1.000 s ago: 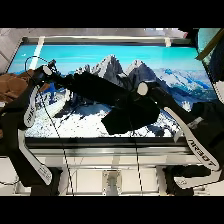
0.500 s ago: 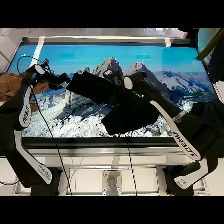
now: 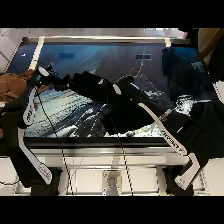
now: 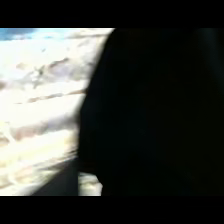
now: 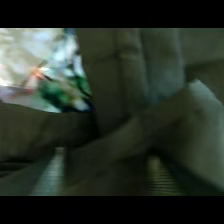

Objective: Fold the clothes and pants, and hang the long-sleeved shirts on hangers.

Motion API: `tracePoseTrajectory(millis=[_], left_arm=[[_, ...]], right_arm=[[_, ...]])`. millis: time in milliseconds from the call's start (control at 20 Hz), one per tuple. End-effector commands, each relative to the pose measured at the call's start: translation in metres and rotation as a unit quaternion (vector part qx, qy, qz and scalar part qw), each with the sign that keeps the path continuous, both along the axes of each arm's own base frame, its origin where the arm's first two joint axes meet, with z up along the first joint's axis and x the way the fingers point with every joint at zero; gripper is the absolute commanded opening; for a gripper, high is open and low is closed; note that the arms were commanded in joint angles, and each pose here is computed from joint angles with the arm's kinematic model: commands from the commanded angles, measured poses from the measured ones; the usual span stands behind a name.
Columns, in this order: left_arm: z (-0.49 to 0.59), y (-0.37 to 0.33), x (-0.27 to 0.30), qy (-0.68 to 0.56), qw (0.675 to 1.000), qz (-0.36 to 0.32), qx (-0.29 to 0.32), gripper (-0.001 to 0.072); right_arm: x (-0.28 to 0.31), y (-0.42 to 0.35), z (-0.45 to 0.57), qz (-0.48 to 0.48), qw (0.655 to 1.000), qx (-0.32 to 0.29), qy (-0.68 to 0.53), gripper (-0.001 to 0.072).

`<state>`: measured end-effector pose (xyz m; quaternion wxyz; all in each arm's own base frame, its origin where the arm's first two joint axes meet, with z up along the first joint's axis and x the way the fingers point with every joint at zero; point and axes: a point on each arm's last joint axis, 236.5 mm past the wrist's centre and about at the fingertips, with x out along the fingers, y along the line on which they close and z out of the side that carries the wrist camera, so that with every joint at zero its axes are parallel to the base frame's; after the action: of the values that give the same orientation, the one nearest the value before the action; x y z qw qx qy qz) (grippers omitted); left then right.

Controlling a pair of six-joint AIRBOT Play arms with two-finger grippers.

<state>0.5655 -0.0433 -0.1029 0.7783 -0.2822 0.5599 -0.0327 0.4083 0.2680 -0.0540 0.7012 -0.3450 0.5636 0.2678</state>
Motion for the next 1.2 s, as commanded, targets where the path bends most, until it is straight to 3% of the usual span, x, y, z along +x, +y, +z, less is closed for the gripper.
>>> tracePoseTrajectory(millis=[0, 150, 250, 500, 800, 950, 1150], left_arm=[[0.000, 0.001, 0.007, -0.012, 1.000, 0.007, 0.000, 0.0010], [0.014, 0.004, 0.009, -0.031, 0.999, -0.011, 0.011, 0.0009], [0.042, 0.017, 0.013, -0.059, 0.998, -0.005, 0.017, 0.0009], [0.158, 0.080, 0.005, -0.153, 0.987, 0.020, 0.053, 0.0009], [0.255, 0.111, -0.068, -0.183, 0.977, -0.039, 0.104, 0.0008], [0.263, 0.133, -0.089, -0.165, 0.974, -0.032, 0.150, 0.0009], [0.266, 0.132, -0.086, -0.172, 0.973, -0.029, 0.149, 0.0008]], right_arm=[[0.015, -0.045, 0.003, -0.019, 0.995, -0.096, -0.030, 0.0020], [0.013, -0.096, 0.020, -0.054, 0.983, -0.176, -0.014, 0.0015], [0.011, -0.117, 0.047, -0.087, 0.980, -0.179, -0.010, 0.0014], [-0.008, -0.143, 0.161, -0.133, 0.981, -0.112, -0.086, 0.0015], [-0.068, -0.189, 0.266, -0.183, 0.970, -0.044, -0.154, 0.0015], [-0.068, -0.211, 0.285, -0.210, 0.960, -0.020, -0.184, 0.0015], [-0.032, -0.220, 0.289, -0.221, 0.950, 0.019, -0.222, 0.0015]])
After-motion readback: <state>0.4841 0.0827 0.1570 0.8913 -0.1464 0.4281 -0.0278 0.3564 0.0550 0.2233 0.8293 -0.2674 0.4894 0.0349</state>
